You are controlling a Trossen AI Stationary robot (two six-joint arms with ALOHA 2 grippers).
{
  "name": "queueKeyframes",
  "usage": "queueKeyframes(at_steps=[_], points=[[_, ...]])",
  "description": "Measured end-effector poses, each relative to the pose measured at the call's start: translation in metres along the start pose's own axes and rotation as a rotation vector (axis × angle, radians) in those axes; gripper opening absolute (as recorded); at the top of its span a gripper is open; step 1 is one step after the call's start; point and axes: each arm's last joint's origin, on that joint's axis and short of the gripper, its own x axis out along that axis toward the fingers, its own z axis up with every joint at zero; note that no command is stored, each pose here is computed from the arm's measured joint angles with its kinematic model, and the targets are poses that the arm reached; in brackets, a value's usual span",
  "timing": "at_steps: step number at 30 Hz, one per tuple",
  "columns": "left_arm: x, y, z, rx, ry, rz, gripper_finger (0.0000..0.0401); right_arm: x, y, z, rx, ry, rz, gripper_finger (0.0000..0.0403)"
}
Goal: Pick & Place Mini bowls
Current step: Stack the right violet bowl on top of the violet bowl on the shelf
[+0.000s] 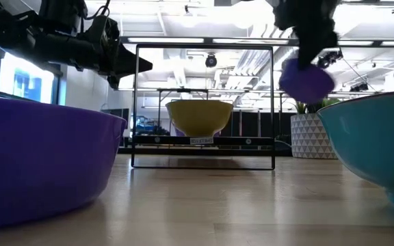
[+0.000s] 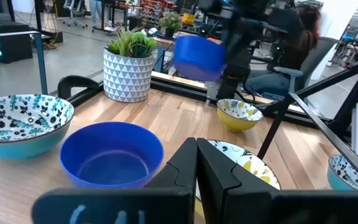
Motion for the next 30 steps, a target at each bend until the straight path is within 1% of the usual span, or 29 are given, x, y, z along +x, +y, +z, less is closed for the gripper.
queueKeyframes(at_steps=[5, 10, 14, 18, 20, 23, 30], points=[[0.0, 0.0, 0.0, 0.0, 0.002, 0.001, 0.0001, 0.003, -0.015, 0.022, -0.069, -0.105, 0.035, 0.0008], [-0.001, 0.004, -0.001, -0.022, 0.016, 0.029, 0.0001, 0.005, -0.021, 0.036, -0.133, -0.194, 0.046, 0.0006], [-0.003, 0.011, -0.001, -0.052, 0.03, 0.061, 0.0001, 0.014, -0.022, 0.044, -0.18, -0.195, 0.051, 0.0007], [-0.003, 0.014, -0.001, -0.055, 0.034, 0.033, 0.0001, 0.023, -0.02, 0.05, -0.231, -0.195, 0.048, 0.0007], [-0.003, 0.014, -0.001, -0.055, 0.035, 0.043, 0.0001, 0.026, -0.019, 0.053, -0.252, -0.198, 0.052, 0.0007], [-0.003, 0.015, -0.001, -0.054, 0.027, 0.08, 0.0001, 0.023, -0.018, 0.062, -0.274, -0.209, 0.055, 0.0007], [-0.003, 0.017, 0.0, -0.051, 0.008, 0.15, 0.0001, 0.014, -0.008, 0.09, -0.374, -0.228, 0.042, 0.0006]])
